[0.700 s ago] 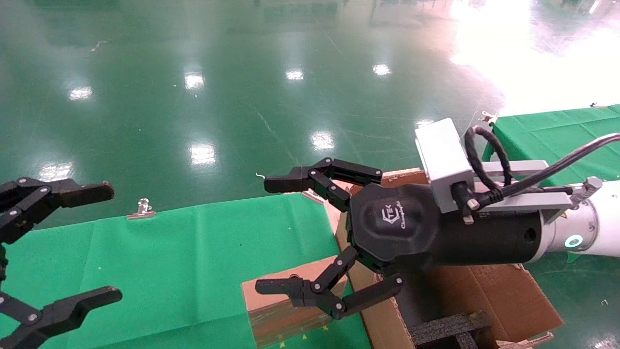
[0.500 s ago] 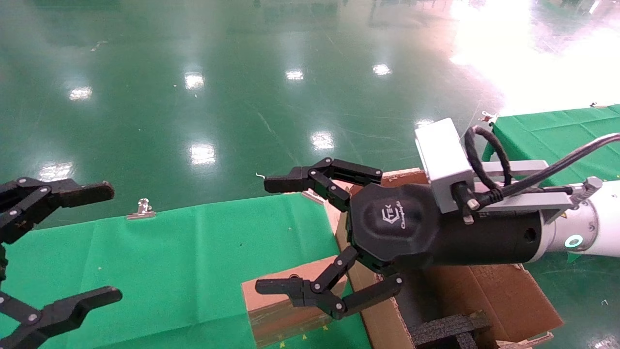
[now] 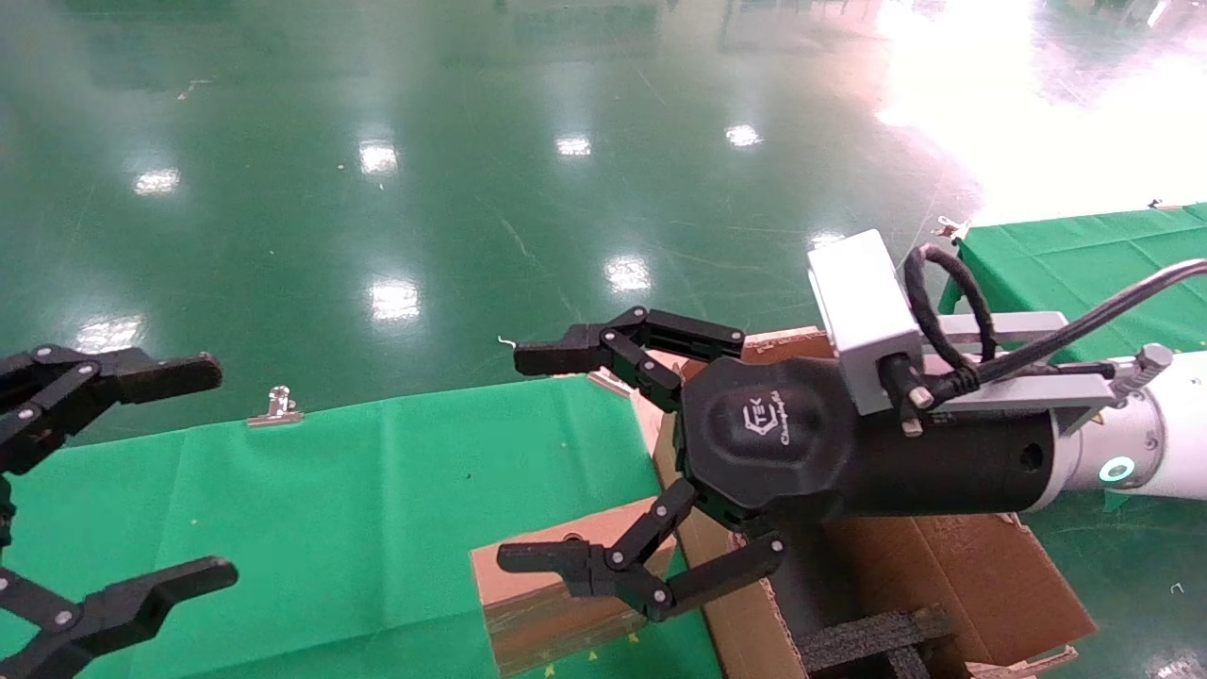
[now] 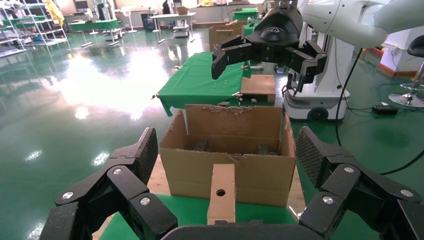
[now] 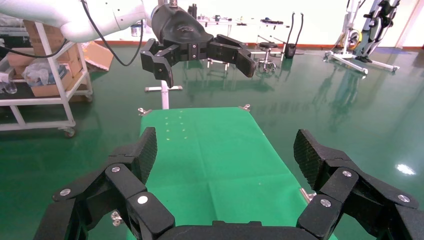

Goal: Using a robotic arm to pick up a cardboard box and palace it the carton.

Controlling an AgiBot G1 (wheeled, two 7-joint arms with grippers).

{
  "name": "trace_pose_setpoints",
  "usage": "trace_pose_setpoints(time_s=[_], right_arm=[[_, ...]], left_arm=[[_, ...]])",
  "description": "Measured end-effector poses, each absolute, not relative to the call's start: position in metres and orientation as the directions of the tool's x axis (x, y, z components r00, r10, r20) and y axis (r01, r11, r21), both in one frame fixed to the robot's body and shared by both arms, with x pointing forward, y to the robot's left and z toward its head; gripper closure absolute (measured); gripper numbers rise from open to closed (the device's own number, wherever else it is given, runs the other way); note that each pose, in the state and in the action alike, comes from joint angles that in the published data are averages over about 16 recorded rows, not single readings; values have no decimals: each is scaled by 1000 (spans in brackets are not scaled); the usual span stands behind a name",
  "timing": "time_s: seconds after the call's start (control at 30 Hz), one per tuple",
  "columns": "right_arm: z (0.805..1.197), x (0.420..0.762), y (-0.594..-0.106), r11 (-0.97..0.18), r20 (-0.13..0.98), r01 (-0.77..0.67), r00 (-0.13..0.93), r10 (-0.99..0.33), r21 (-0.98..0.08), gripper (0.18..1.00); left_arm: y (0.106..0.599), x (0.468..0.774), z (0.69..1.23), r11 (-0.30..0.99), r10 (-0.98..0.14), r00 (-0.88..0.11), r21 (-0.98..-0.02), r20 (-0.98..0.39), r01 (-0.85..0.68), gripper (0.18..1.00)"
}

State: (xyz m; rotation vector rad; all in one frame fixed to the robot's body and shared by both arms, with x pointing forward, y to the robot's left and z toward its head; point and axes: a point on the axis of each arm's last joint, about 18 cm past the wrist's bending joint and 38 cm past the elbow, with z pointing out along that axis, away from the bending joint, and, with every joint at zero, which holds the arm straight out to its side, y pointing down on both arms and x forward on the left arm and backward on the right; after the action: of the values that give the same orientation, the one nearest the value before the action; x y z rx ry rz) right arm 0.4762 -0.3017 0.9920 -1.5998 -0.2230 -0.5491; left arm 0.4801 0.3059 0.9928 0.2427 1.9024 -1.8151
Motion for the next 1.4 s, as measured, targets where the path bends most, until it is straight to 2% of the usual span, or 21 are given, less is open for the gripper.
trace_pose_setpoints(time_s=[0.37, 0.67, 1.03, 1.4], right_arm=[[987, 479, -302, -149, 466, 444, 867, -178, -883, 178], [968, 496, -301, -311, 463, 400, 871, -162, -862, 178], [942, 538, -296, -566, 488, 347, 866, -113, -748, 178], [935, 580, -276, -729, 527, 349, 849, -19, -589, 178]], left_arm=[[306, 480, 993, 97, -206, -861, -885, -465, 454, 217], [306, 480, 993, 97, -206, -861, -885, -465, 454, 312], [306, 480, 993, 97, -206, -861, -885, -465, 454, 558], [306, 480, 993, 97, -206, -861, -885, -465, 454, 811]])
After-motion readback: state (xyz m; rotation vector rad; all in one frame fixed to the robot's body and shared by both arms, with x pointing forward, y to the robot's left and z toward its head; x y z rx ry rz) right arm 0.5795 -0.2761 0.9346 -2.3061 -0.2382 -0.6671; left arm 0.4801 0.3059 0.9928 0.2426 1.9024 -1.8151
